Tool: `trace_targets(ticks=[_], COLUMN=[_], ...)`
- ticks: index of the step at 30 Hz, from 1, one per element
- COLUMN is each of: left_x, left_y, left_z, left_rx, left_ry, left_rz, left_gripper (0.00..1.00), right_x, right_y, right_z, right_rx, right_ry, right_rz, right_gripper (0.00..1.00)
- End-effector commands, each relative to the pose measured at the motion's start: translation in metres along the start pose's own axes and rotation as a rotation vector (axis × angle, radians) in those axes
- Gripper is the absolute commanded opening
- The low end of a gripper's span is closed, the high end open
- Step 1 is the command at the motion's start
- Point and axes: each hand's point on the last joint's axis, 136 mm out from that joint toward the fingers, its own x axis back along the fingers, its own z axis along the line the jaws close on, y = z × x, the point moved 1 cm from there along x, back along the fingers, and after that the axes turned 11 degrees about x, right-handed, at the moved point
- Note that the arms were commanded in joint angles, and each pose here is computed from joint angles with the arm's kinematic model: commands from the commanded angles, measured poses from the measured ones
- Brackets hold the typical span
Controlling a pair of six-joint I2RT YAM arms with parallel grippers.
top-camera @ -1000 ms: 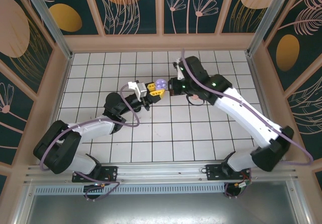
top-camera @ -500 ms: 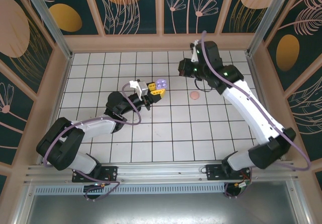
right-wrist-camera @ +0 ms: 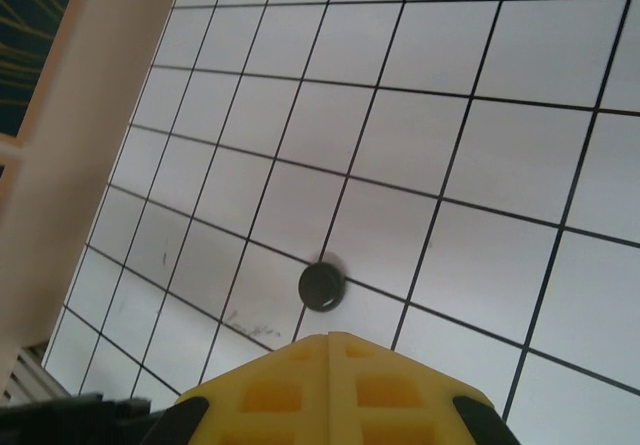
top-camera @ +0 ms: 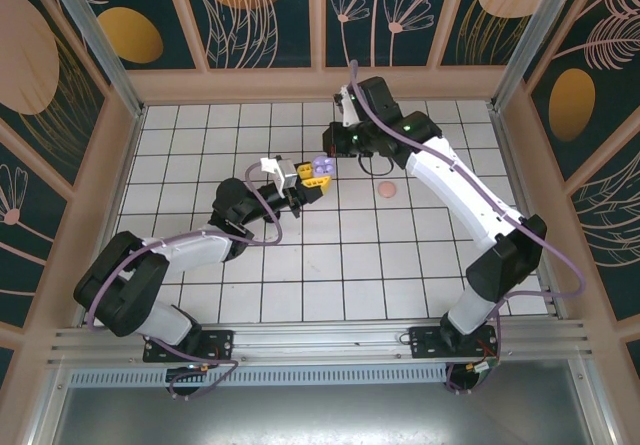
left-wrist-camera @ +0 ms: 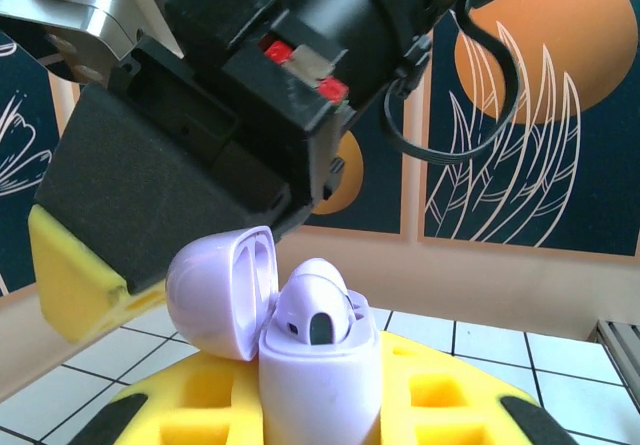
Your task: Insert wireless bluetooth earbuds into charging case
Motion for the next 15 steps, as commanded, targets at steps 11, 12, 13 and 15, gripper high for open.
trace_targets(ticks=[11, 12, 13, 15], left_x=[-0.008, -0.008, -0.008, -0.009], left_y=[0.012, 0.011, 0.012, 0.011], left_z=[0.003, 0.004, 0.004, 0.005], left_rx=[-0.033, -0.033, -0.034, -0.030], left_ry=[0.000, 0.002, 0.003, 0.005], left_rz=[-0.029, -0.028, -0.029, -0.030], left_gripper=[0.00, 0.00, 0.00, 0.00], right_x=[0.035, 0.037, 0.040, 0.047], right_y=[-0.039, -0.041, -0.041, -0.039], right_z=[0.029, 0.028, 0.028, 0.024], right_rx=[0.069, 0.065, 0.060, 0.043], right_ry=[0.022, 0.022, 0.019, -0.003], right_rz=[0.031, 0.027, 0.018, -0.011], right_gripper=[0.00, 0.00, 0.00, 0.00])
